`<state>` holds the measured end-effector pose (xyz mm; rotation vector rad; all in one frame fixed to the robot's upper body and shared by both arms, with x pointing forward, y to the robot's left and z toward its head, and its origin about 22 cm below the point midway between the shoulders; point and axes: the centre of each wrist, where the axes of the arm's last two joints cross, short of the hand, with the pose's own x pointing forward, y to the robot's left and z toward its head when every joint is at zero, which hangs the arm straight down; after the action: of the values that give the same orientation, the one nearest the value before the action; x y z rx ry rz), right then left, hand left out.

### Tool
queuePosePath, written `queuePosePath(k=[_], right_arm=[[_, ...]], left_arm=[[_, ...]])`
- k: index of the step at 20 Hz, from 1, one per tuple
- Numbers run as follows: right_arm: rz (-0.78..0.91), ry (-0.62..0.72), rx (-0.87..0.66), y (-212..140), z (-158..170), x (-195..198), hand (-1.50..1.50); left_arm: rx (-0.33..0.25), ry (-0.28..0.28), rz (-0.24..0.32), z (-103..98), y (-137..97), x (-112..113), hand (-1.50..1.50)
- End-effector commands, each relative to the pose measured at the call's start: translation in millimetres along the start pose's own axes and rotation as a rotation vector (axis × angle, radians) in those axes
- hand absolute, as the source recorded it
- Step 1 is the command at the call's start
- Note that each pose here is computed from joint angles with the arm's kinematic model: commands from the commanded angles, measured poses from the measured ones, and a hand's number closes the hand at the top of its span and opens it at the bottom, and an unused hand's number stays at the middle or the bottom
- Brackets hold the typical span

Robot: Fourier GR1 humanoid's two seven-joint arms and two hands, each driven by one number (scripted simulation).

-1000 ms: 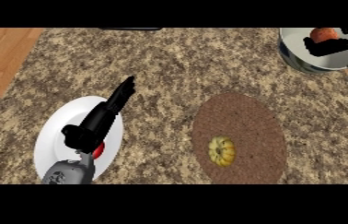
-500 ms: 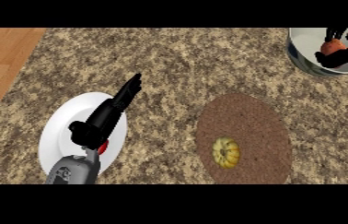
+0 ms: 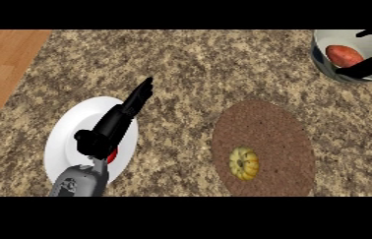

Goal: Pick the sweet potato from the placemat and place it in the bowl

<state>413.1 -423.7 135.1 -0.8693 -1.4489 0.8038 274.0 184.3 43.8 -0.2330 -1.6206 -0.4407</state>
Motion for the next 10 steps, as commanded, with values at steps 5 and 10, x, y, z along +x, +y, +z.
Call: queuePosePath(k=[5,10], right_arm=[[-0.264,0.025,-0.224,-39,3,-4,-1.5],[-0.402,0.114,-0.304,-63,26,-33,-1.5]], left_arm=[[0.005,0.005,-0.022,-3,1,1,0.0],[0.002,-0.016,-0.003,-5,-5,4,0.0]])
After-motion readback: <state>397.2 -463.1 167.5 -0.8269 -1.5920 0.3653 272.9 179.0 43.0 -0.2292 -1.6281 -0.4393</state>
